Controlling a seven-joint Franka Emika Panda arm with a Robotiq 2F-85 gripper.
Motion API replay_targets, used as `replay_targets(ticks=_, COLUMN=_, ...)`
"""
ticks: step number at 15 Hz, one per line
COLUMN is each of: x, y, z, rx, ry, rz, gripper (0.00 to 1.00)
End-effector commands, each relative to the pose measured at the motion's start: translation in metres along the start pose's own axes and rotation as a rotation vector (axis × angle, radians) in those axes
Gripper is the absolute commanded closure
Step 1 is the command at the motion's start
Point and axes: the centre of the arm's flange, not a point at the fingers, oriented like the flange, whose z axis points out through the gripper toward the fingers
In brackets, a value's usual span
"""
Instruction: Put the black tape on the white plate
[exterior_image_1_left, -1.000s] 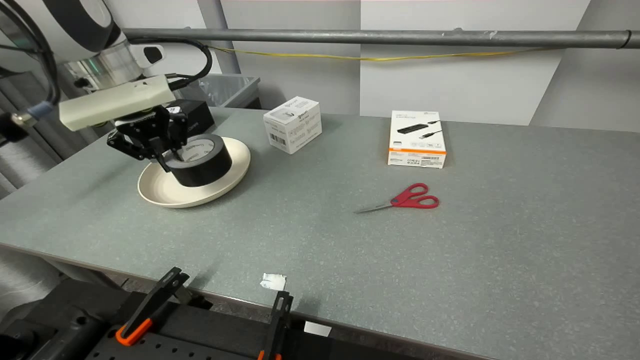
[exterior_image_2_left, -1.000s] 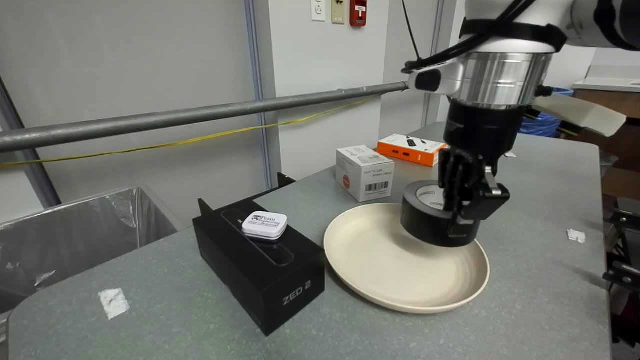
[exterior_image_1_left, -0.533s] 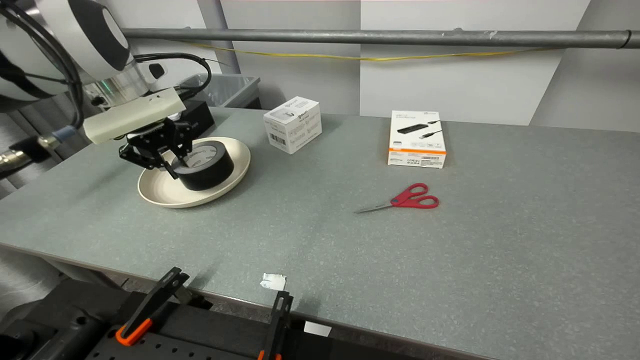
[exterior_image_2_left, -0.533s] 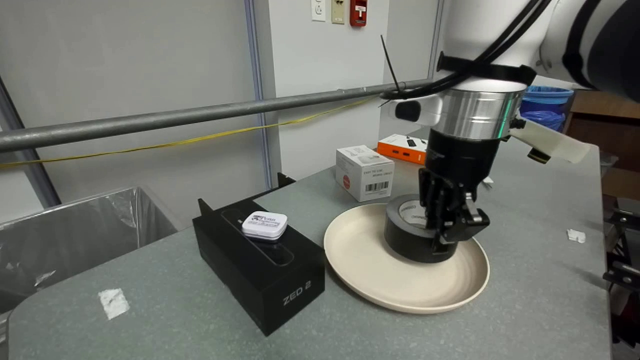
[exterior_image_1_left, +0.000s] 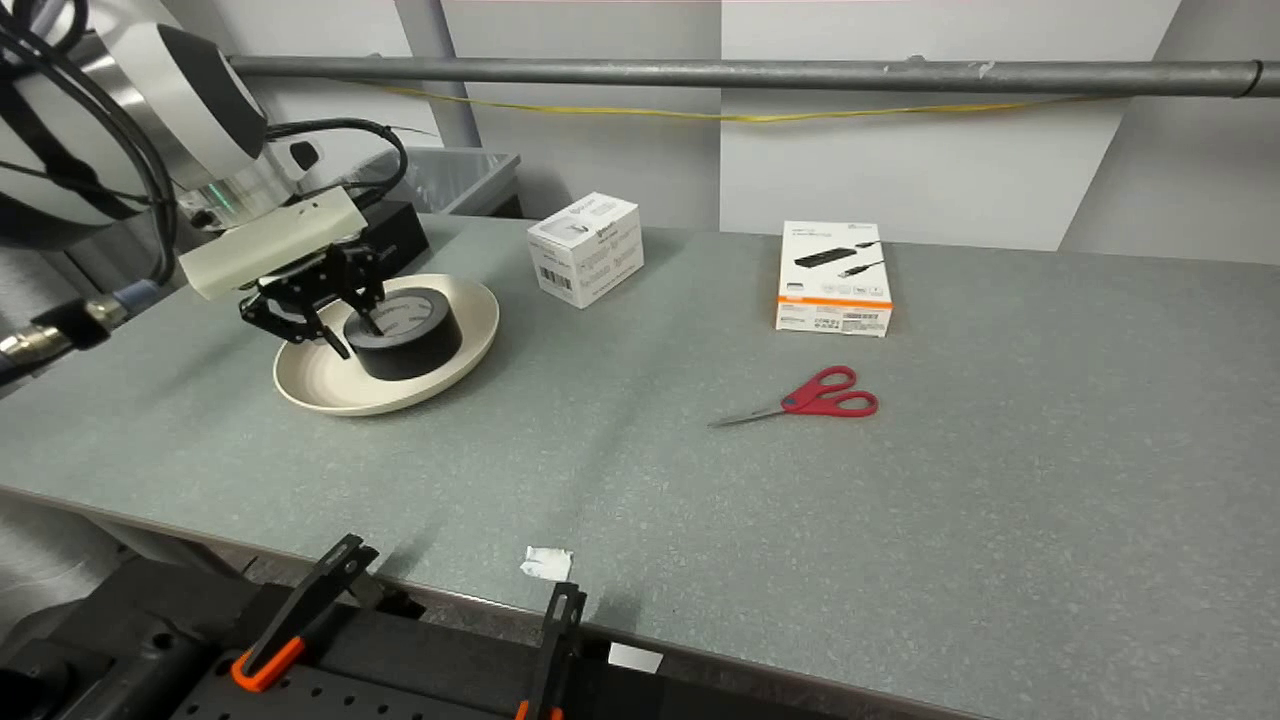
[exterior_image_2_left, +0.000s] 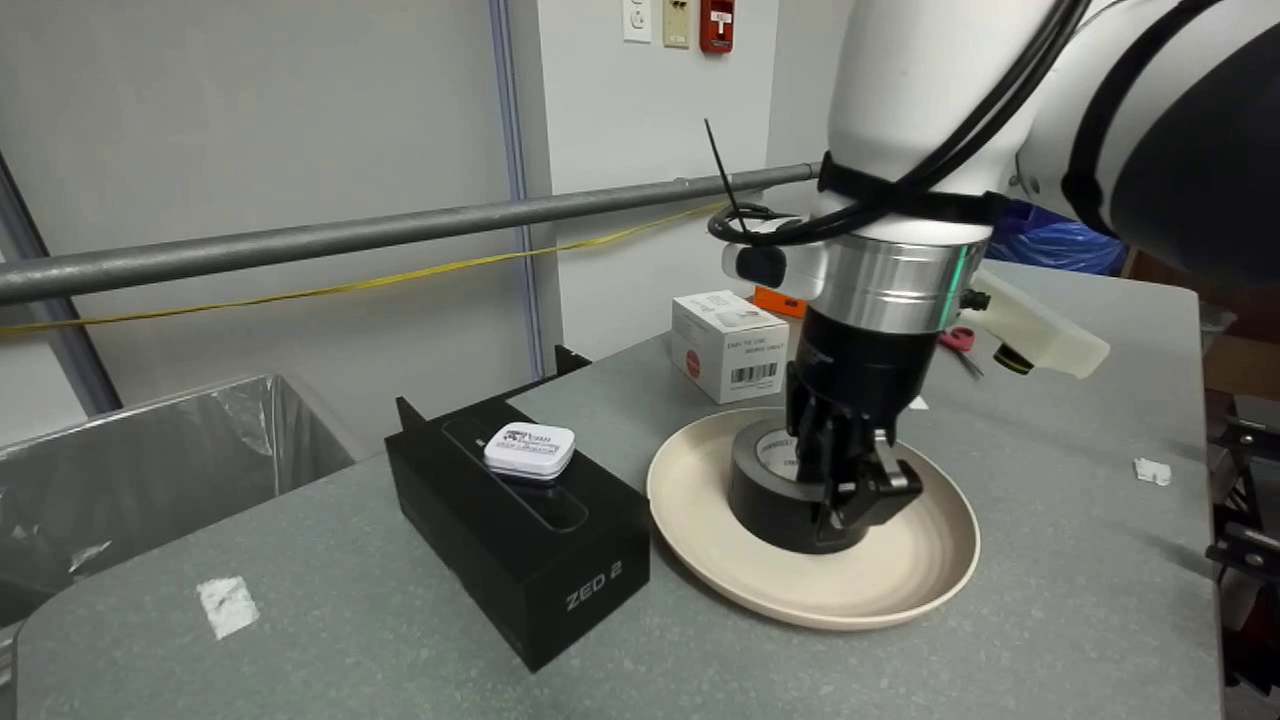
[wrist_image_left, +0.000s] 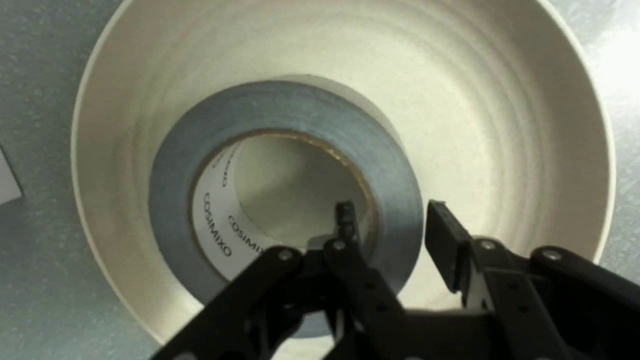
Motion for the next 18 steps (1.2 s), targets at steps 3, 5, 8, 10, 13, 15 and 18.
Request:
replay_targets(ticks=3, x=0.013, y=-0.005, z=-0.01, rx=-0.037, ry=0.048, rz=0.005, gripper=0.12)
replay_targets(ticks=5, x=0.015, y=-0.006, z=-0.017, rx=-0.039, ry=0.056, rz=0.012, gripper=0.01)
replay_targets(ticks=8, x=0.015, y=-0.005, z=-0.024, rx=-0.04, ry=0.051, rz=0.028, gripper=0.0)
replay_targets(ticks=10, x=0.015, y=-0.003, z=-0.027, rx=-0.039, ry=0.041, rz=0.036, gripper=0.0)
replay_targets(ticks=13, x=0.016, y=-0.002, z=-0.02, rx=-0.025, ry=0.043, rz=0.015, gripper=0.0)
replay_targets(ticks=15, x=0.016, y=-0.002, z=-0.02, rx=-0.025, ry=0.043, rz=0.016, gripper=0.0)
replay_targets(ticks=18, x=0.016, y=-0.002, z=-0.02, rx=-0.025, ry=0.043, rz=0.016, gripper=0.0)
